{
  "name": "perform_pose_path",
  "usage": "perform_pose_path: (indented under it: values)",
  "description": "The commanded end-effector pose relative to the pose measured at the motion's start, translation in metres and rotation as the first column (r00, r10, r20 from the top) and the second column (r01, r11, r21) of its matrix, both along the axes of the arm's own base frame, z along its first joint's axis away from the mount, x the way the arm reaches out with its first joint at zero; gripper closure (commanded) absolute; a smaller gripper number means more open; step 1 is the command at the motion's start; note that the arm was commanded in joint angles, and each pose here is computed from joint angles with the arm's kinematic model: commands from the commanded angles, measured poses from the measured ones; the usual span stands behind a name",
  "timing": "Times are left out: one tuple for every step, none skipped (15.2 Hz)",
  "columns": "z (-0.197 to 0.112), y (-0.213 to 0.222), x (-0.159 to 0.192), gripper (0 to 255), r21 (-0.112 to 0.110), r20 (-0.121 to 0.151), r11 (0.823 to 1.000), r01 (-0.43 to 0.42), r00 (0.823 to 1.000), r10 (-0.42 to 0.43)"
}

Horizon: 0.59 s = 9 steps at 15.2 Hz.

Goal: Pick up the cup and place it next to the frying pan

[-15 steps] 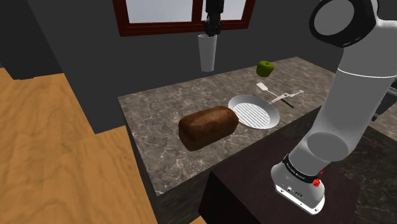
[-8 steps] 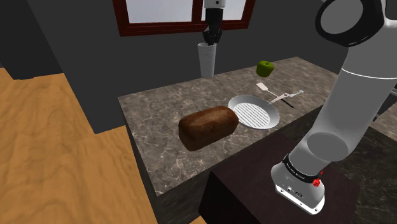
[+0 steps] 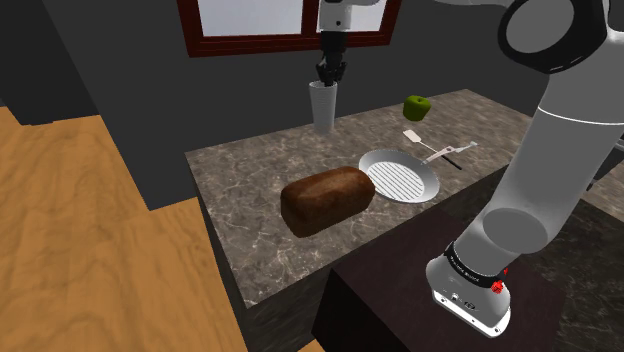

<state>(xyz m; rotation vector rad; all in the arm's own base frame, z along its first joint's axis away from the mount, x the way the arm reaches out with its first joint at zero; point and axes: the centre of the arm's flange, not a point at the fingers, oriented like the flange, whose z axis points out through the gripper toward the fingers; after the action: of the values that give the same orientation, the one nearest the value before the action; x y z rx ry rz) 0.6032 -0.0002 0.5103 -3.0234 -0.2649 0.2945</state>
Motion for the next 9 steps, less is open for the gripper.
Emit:
perform_pose_path:
  values:
    - [-0.011,-0.001,0.000,255,0.000,0.001,1.000,0.000,1.000,0.000]
    - [-0.016,-0.001,0.000,255,0.000,0.001,1.000,0.000,1.000,0.000]
    - [-0.021,-0.001,0.000,255,0.000,0.001,1.000,0.000,1.000,0.000]
    - [-0.026,-0.001,0.000,255,0.000,0.001,1.000,0.000,1.000,0.000]
    - [-0.032,-0.001,0.000,255,0.000,0.001,1.000,0.000,1.000,0.000]
    - [-0.037,-0.001,0.000,255,0.000,0.001,1.000,0.000,1.000,0.000]
    - [-0.042,-0.001,0.000,255,0.000,0.001,1.000,0.000,1.000,0.000]
    - [-0.048,-0.001,0.000,255,0.000,0.001,1.000,0.000,1.000,0.000]
    - [-0.053,-0.001,0.000,255,0.000,0.001,1.000,0.000,1.000,0.000]
